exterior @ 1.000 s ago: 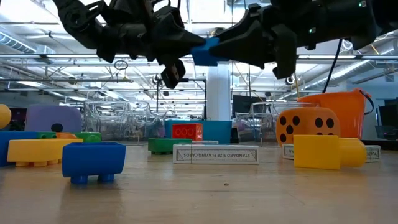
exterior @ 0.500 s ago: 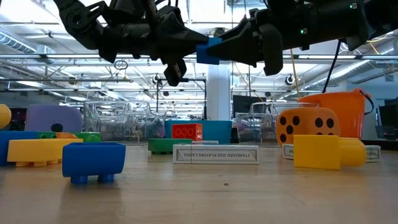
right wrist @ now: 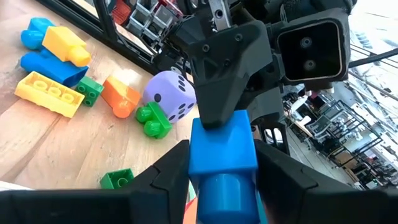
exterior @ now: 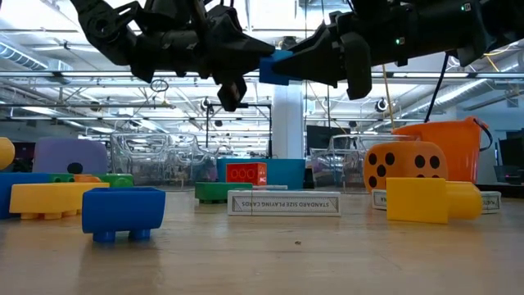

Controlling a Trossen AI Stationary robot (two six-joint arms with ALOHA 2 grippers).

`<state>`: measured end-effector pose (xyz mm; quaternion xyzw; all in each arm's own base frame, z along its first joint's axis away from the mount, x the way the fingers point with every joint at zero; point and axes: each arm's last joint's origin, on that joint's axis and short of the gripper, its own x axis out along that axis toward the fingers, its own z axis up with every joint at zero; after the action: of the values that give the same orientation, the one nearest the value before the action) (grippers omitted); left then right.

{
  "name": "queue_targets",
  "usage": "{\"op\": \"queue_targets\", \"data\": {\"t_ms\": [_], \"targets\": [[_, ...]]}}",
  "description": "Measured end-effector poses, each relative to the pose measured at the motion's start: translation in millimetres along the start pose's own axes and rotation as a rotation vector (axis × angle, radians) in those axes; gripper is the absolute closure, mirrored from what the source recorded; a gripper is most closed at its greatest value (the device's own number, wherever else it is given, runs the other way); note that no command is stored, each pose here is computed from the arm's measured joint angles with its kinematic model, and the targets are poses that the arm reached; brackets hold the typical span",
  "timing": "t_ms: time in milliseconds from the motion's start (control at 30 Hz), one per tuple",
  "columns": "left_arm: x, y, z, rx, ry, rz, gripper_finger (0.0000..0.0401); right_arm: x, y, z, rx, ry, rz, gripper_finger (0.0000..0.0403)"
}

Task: Pick & Place Toys
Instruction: Put the blue game piece into the blue bin

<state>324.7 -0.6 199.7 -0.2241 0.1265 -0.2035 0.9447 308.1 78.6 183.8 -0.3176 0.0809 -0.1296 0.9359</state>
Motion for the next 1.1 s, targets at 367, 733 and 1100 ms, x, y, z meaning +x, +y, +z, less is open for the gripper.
{"op": "queue_targets", "data": {"t_ms": [367,733,1100], "targets": [[0.3,-1.0,0.0,0.053,0.004,-0.016,0.0231,-0.2,-0.5,-0.4,0.003,0.005,-0.012,0.0264],[-7.9,12.4,3.8,0.008,0.030,-0.027,0.0171,-3.3,-2.9,2.8,-0.037,0.036,-0.077,0.0264],[-24.8,11.1,6.0,0.110,0.111,0.119,0.0189,-5.1,-7.0,3.7,-0.042,0.081,-0.138,0.0264]]}}
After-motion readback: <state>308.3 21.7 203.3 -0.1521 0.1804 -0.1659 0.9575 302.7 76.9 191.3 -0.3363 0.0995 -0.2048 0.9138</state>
